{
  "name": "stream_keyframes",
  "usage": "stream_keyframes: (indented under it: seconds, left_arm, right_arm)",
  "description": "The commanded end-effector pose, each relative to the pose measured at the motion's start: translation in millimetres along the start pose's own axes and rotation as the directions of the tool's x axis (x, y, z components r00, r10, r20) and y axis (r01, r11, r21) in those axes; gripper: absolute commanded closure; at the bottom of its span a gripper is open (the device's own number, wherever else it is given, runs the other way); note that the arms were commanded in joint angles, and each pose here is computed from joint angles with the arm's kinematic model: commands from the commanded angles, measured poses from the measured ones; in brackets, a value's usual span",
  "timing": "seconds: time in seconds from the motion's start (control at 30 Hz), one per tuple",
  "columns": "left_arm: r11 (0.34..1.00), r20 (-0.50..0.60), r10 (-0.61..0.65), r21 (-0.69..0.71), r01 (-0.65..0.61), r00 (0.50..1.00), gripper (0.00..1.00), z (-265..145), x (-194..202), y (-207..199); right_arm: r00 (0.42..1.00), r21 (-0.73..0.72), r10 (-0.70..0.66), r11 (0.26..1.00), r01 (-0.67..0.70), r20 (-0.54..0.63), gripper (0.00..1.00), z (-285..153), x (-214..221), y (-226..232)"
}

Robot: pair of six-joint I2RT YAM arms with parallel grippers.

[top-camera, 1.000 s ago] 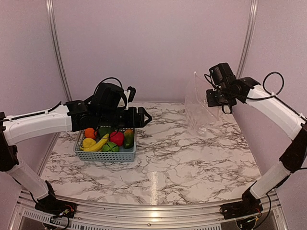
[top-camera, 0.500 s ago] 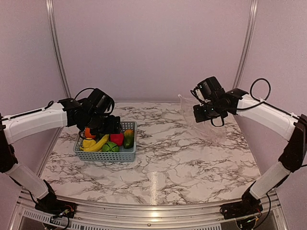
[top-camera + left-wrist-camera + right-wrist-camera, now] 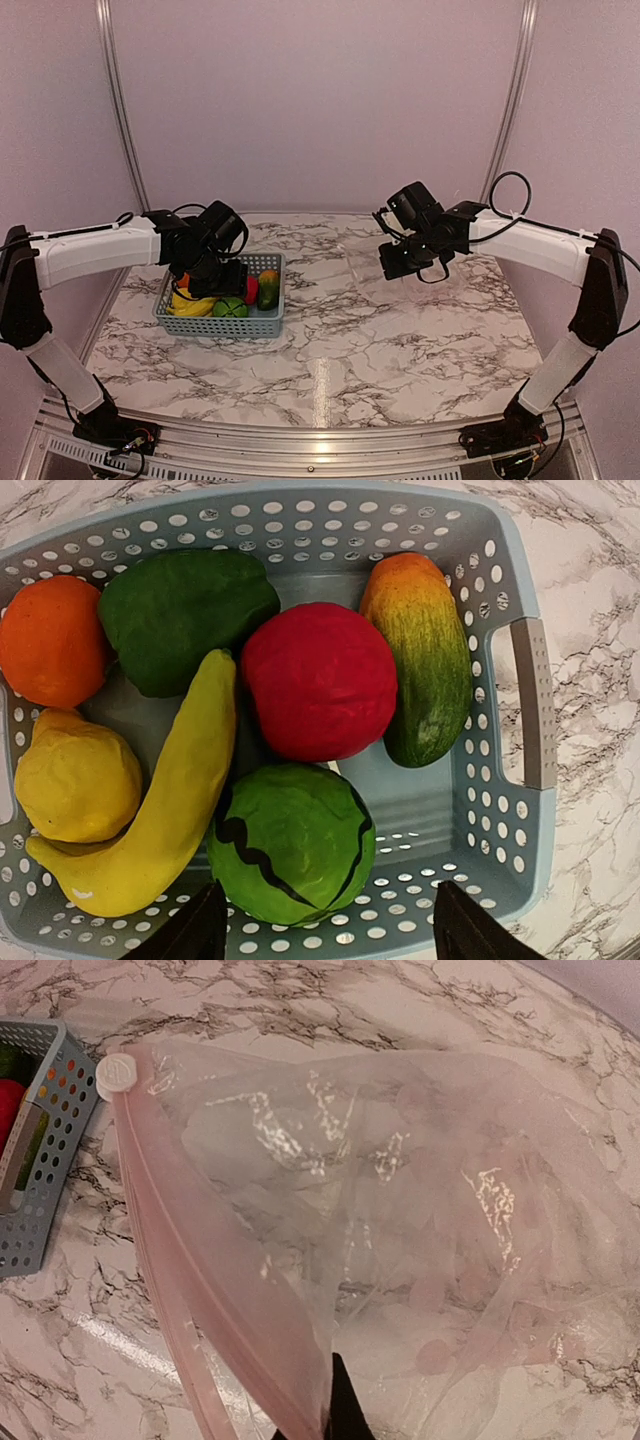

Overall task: Place the food in the zip-top bag and seal the zipper
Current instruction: Pick up the fake fruit from the bin.

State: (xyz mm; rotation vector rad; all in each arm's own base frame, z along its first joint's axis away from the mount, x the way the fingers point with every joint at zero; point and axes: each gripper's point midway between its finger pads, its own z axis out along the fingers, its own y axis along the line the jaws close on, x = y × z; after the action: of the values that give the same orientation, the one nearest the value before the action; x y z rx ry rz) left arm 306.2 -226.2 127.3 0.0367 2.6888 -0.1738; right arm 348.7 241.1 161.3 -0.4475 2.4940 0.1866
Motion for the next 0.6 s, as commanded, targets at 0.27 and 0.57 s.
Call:
stream_keyframes:
  seconds: [0.27,0.57]
  left_arm:
    - [0.995,-0.112,-0.009,-0.099,-0.002,0.994,0.27,27,28,19]
    - [0.993,-0.147,-0.006,-0.121,-0.012,0.989,0.22,43,30,18]
  right_arm:
    - [0.998,-0.059,0.033,0.998,-0.03,0.056,1.0,-14,-13,10]
    - [0.997,-0.076,0.044,0.996,-0.039,0.057,1.0,-13,-14,13]
